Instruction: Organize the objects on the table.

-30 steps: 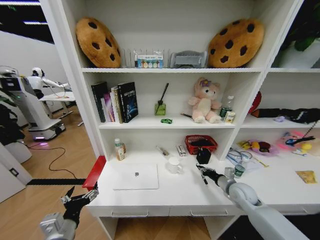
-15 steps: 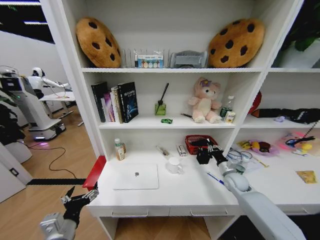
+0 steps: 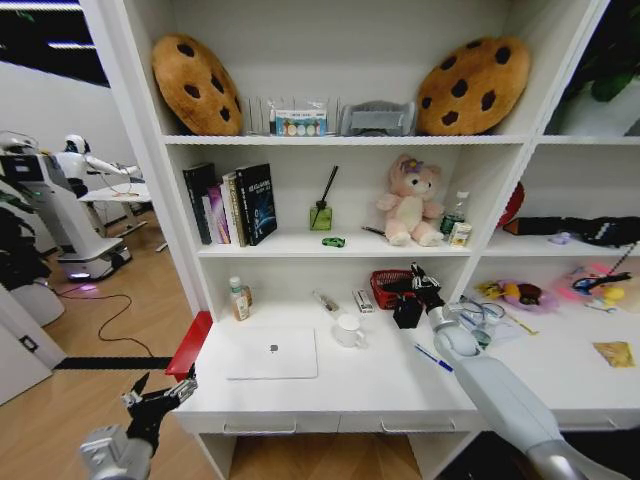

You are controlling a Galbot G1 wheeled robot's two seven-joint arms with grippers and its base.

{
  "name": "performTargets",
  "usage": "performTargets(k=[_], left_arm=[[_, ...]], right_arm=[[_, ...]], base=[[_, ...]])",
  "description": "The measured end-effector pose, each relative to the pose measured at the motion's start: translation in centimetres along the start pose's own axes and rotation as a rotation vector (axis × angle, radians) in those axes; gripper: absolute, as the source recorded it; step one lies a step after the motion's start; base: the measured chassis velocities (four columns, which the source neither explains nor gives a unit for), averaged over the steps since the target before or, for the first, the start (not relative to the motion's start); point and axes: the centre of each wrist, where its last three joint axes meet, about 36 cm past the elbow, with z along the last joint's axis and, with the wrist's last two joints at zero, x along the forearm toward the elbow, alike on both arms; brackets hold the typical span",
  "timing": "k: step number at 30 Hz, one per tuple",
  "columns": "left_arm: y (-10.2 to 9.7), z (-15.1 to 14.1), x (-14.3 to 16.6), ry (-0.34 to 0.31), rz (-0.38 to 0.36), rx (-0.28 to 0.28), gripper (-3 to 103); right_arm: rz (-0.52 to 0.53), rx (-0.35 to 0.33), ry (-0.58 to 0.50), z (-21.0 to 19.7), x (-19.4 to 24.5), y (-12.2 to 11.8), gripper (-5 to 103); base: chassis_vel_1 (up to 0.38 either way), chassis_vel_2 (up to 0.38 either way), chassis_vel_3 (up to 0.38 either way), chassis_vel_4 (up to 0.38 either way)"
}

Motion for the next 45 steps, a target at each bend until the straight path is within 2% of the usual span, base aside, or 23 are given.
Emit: performTargets(k=[9,19,21,24,26,27,29,30,32,33,35,36,38,39,43,45], left_arm=[[0.0,0.0,0.0,0.0,0.0,0.0,100],[0.0,0.0,0.0,0.0,0.0,0.0,100],[0.0,0.0,0.0,0.0,0.0,0.0,100],[0.0,0.0,0.0,0.0,0.0,0.0,100],[0.0,0.0,0.0,0.0,0.0,0.0,100],[0.0,0.0,0.0,0.0,0.0,0.0,100],[0.0,0.0,0.0,0.0,0.0,0.0,100],[0.0,0.0,0.0,0.0,0.0,0.0,100],[0.0,0.0,0.0,0.0,0.0,0.0,100],[0.0,0.0,0.0,0.0,0.0,0.0,100],[0.0,0.0,0.0,0.0,0.0,0.0,100],[0.0,0.0,0.0,0.0,0.0,0.0,100],[0.0,0.0,0.0,0.0,0.0,0.0,100],[0.0,0.0,0.0,0.0,0.0,0.0,100],[0.0,0.0,0.0,0.0,0.0,0.0,100],[0.0,0.0,0.0,0.0,0.0,0.0,100]], right_arm=[[-0.003,0.01,0.037,2.7,-0.5,0.7,10],[-0.018,0.002,0.048,3.4,0.2,1.9,10],[-0.017,-0.006,0.068,3.3,1.3,2.2,18],[-0.017,-0.007,0.073,3.4,1.5,2.2,23],[-0.012,-0.01,0.081,3.4,2.6,1.9,33],[-0.012,-0.01,0.081,3.4,2.6,1.9,33],[-0.012,-0.01,0.084,3.3,3.3,1.7,44],[-0.012,-0.01,0.084,3.3,3.3,1.7,44],[-0.023,-0.029,0.074,2.2,4.2,1.9,55],[-0.023,-0.029,0.074,2.2,4.2,1.9,55],[-0.061,-0.063,0.088,-0.1,5.7,2.8,66],[-0.061,-0.063,0.088,-0.1,5.7,2.8,66],[-0.073,-0.098,0.142,-3.1,7.5,3.7,77],[-0.073,-0.098,0.142,-3.1,7.5,3.7,77],[-0.132,-0.136,0.286,-8.8,9.9,3.6,97],[-0.157,-0.133,0.328,-9.7,10.3,3.2,97]], base=[[0.0,0.0,0.0,0.0],[0.0,0.0,0.0,0.0],[0.0,0.0,0.0,0.0],[0.0,0.0,0.0,0.0],[0.0,0.0,0.0,0.0],[0.0,0.0,0.0,0.0],[0.0,0.0,0.0,0.0],[0.0,0.0,0.0,0.0],[0.0,0.0,0.0,0.0],[0.0,0.0,0.0,0.0],[0.0,0.0,0.0,0.0],[0.0,0.0,0.0,0.0],[0.0,0.0,0.0,0.0],[0.0,0.0,0.0,0.0],[0.0,0.0,0.0,0.0],[0.0,0.0,0.0,0.0]])
